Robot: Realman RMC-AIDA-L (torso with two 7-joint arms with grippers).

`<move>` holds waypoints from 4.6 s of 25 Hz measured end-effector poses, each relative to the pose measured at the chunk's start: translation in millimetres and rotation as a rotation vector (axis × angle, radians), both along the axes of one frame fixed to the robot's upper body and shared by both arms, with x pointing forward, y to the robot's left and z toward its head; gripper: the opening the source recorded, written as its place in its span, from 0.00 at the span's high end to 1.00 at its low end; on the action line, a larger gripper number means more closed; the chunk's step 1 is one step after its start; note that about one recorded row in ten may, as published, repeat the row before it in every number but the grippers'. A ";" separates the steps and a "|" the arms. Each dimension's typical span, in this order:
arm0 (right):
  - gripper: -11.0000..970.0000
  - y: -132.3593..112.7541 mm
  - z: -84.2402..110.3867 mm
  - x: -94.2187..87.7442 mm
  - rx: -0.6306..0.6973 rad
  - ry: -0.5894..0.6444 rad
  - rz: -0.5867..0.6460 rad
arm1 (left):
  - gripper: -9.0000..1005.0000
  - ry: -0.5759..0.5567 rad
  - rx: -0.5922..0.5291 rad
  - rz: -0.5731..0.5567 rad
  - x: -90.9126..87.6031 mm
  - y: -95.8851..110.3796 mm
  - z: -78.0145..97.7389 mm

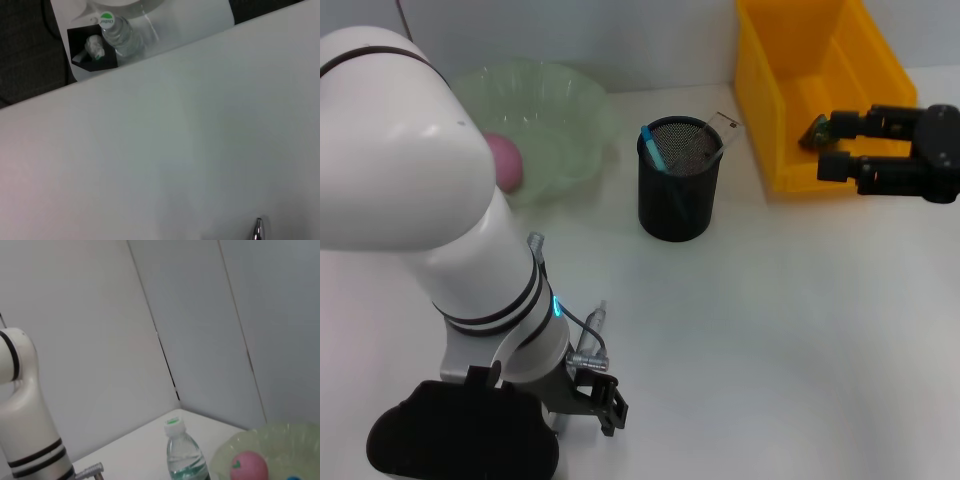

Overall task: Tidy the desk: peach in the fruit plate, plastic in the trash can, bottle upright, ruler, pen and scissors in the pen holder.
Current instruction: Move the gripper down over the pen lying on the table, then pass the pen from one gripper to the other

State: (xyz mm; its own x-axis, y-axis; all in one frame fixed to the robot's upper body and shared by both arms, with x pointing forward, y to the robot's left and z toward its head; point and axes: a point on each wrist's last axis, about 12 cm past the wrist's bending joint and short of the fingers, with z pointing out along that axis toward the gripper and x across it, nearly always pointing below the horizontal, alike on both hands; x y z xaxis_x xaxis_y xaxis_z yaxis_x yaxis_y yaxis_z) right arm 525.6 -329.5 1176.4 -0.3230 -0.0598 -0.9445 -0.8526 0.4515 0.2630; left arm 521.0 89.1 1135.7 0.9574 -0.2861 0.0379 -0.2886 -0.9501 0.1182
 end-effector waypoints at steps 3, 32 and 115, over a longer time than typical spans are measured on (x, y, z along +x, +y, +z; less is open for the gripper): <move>0.22 -2.9 11.2 3.2 -0.007 0.019 -0.032 | 0.27 0.000 -0.001 -0.002 -0.4 -0.2 0.1; 0.23 16.3 16.2 14.2 -0.114 0.084 0.013 | 0.27 -0.004 0.032 0.004 -3.6 2.0 -2.6; 0.23 19.5 10.6 14.3 -0.131 0.084 0.038 | 0.85 -0.011 0.061 0.042 -1.3 -7.2 -12.2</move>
